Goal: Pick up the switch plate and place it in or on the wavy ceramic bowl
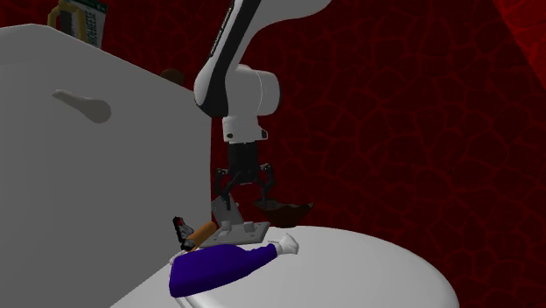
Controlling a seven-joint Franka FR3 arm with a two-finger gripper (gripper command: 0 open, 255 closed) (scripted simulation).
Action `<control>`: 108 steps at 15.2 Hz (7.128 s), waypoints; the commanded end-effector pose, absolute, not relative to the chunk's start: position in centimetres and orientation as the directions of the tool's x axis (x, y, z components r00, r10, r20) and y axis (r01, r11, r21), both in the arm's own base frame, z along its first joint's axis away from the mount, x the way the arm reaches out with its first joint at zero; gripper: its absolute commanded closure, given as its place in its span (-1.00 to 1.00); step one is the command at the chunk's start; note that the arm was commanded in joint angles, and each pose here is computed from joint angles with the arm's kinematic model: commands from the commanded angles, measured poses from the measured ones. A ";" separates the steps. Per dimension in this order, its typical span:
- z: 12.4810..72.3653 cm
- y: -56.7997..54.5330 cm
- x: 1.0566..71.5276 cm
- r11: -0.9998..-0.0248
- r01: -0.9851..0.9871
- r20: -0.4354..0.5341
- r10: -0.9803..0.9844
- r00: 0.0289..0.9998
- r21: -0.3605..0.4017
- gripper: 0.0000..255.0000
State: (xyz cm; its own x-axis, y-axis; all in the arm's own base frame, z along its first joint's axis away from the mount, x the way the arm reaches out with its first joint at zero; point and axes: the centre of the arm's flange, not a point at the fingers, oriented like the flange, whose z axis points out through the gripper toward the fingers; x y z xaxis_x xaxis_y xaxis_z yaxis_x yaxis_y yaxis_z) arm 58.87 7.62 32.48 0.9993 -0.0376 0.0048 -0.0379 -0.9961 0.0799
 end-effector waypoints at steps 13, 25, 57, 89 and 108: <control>29.0 7.4 59.0 -0.996 -0.039 0.005 -0.038 0.999 0.080 -1.00; 30.0 7.4 59.0 -0.996 -0.039 0.005 -0.038 0.999 0.080 1.00; 46.2 5.0 59.8 -0.996 -0.039 0.005 -0.038 0.999 0.080 1.00; 38.7 -7.4 64.1 -0.996 -0.039 0.005 -0.038 0.999 0.080 1.00; 43.7 -7.0 64.1 -0.996 -0.039 0.005 -0.038 0.999 0.080 -1.00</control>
State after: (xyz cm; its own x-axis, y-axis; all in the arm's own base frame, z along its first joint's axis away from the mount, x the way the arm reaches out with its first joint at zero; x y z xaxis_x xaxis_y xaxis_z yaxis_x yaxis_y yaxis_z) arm 64.05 -7.02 43.58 0.9992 -0.0384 0.0053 -0.0387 -0.9961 0.0797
